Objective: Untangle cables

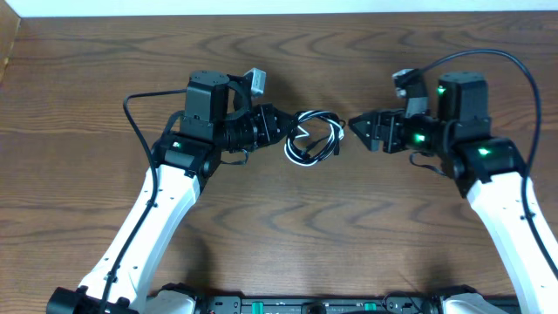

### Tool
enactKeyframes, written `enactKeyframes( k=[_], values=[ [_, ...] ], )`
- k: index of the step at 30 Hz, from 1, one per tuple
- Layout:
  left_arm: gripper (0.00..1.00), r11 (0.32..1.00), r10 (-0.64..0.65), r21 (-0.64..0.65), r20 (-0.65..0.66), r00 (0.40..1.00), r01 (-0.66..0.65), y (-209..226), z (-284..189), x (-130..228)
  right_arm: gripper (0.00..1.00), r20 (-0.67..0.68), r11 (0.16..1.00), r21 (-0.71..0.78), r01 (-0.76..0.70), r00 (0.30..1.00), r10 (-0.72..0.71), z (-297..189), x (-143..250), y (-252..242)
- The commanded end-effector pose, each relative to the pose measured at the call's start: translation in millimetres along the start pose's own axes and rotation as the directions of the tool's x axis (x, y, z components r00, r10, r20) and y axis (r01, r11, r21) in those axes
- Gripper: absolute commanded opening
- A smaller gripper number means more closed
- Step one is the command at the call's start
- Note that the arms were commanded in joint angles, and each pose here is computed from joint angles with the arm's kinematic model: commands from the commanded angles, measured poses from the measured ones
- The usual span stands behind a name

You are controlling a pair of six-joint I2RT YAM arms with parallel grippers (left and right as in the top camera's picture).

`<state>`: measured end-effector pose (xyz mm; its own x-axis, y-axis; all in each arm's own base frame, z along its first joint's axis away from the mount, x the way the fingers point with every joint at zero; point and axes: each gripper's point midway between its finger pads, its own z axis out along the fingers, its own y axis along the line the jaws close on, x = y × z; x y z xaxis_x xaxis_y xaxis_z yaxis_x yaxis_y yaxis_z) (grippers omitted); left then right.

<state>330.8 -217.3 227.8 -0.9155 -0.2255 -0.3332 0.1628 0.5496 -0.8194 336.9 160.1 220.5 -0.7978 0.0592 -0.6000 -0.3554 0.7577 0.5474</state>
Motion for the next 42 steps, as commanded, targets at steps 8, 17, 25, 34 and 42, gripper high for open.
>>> enactKeyframes(
  k=[8, 17, 25, 34, 42],
  values=[
    [0.07, 0.961, -0.275, -0.012, 0.063, 0.959, 0.276, -0.4, -3.6, -12.2, 0.83, -0.021, 0.994, -0.022, -0.108, 0.994, 0.108, 45.8, -3.0, 11.9],
    [0.07, 0.9, -0.428, -0.018, 0.147, 0.892, 0.435, 7.1, -4.9, -24.6, 0.8, -0.04, 0.945, 0.15, -0.29, 0.953, 0.299, 92.1, 19.5, -15.1],
    [0.07, 0.925, -0.37, 0.125, 0.067, 0.927, 0.36, -29.4, -5.8, -28.9, 0.57, -0.042, 0.91, 0.228, -0.347, 0.93, 0.365, 130.3, 35.6, -40.4],
    [0.07, 0.94, -0.302, 0.183, 0.052, 0.952, 0.288, -45.9, -10.3, -30.4, 0.39, -0.031, 0.817, 0.418, -0.397, 0.893, 0.449, 113.6, 54.2, -102.5],
    [0.07, 0.971, -0.136, 0.213, 0.118, 0.984, 0.109, -62.9, -22.7, -35.3, 0.26, -0.123, 0.802, 0.531, -0.275, 0.911, 0.394, 89.4, 74.8, -134.6]
  ],
)
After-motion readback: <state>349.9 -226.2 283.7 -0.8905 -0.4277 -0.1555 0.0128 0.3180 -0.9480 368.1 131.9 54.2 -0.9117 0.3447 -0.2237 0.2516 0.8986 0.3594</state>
